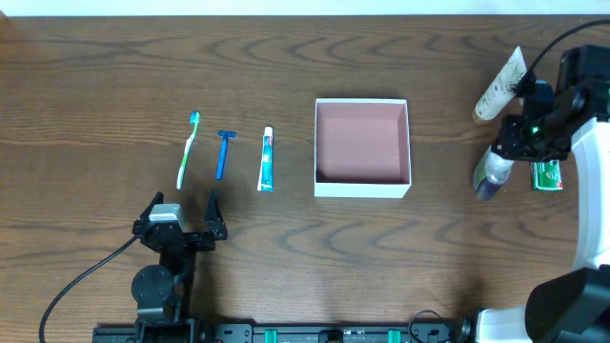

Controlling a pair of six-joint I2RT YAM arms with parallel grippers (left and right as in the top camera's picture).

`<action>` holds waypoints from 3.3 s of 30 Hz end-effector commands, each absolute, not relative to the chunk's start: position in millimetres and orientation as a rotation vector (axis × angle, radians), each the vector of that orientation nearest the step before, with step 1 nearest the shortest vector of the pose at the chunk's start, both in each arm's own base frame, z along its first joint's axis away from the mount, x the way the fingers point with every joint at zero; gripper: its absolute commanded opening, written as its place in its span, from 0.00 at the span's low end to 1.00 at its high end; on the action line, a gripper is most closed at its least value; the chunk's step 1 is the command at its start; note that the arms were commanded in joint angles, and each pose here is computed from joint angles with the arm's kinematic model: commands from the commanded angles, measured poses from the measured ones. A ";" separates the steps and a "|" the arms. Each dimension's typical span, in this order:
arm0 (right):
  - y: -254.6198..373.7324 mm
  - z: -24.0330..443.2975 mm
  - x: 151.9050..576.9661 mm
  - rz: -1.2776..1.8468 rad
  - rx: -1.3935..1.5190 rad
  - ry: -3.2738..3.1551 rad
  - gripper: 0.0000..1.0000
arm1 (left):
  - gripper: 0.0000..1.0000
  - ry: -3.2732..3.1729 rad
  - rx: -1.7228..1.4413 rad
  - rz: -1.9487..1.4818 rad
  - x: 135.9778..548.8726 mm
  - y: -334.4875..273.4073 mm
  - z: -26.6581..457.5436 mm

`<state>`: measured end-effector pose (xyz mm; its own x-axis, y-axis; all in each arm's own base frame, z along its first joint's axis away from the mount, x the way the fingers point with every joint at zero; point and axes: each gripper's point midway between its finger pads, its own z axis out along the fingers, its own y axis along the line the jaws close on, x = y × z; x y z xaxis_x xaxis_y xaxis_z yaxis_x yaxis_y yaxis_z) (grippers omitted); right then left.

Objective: Pack container
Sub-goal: 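Lift the spray bottle and carry it left toward the white box, then lower the spray bottle upright into the box and open the right gripper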

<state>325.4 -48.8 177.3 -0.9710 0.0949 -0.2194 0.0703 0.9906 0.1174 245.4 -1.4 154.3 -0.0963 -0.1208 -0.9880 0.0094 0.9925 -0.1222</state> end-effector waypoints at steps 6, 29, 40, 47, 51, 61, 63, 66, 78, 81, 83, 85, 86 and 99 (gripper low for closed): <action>-49.2 167.6 326.4 0.158 0.157 2.898 0.21 | 0.98 1.716 -0.067 -0.124 244.1 -5.7 139.1; -40.2 186.5 344.4 0.252 0.156 2.806 0.19 | 0.98 1.716 -0.067 -0.124 244.1 -5.7 139.1; -10.5 224.8 356.3 0.391 0.061 2.718 0.18 | 0.98 1.715 -0.067 -0.124 244.1 -5.7 139.2; 40.3 284.8 383.4 0.419 -0.113 2.535 0.20 | 0.98 1.716 -0.067 -0.124 244.1 -5.7 139.1; 77.0 313.2 396.7 0.449 -0.180 2.426 0.20 | 0.98 1.716 -0.067 -0.124 244.1 -5.7 139.1; 132.3 320.4 414.2 0.473 -0.188 2.356 0.19 | 0.98 1.716 -0.067 -0.124 244.1 -5.7 139.1; 139.4 313.5 415.2 0.470 -0.192 2.375 0.19 | 0.98 1.716 -0.067 -0.124 244.1 -5.7 139.1; 150.3 299.3 416.3 0.476 -0.217 2.414 0.18 | 0.98 1.716 -0.067 -0.124 244.1 -5.7 139.1; 152.6 251.4 436.2 0.409 -0.199 2.520 0.18 | 0.98 1.716 -0.067 -0.124 244.1 -5.7 139.1; 153.9 243.0 440.7 0.408 -0.198 2.533 0.18 | 0.98 1.716 -0.067 -0.124 244.1 -5.7 139.1; 154.4 236.0 442.6 0.405 -0.198 2.549 0.18 | 0.98 1.716 -0.067 -0.124 244.1 -5.7 139.1; 154.8 229.4 444.2 0.403 -0.197 2.564 0.18 | 0.98 1.716 -0.067 -0.124 244.1 -5.7 139.1; 154.9 228.4 444.4 0.403 -0.197 2.566 0.18 | 0.98 1.716 -0.067 -0.124 244.1 -5.7 139.1; 145.3 215.2 444.2 0.324 -0.181 2.607 0.20 | 0.98 1.716 -0.067 -0.124 244.1 -5.7 139.1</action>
<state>439.8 142.9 198.5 -0.8884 -0.0734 -0.4531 -0.1860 0.9600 0.2092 245.4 -1.4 154.5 -0.0959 -0.1208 -0.9880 0.0094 0.9925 -0.1222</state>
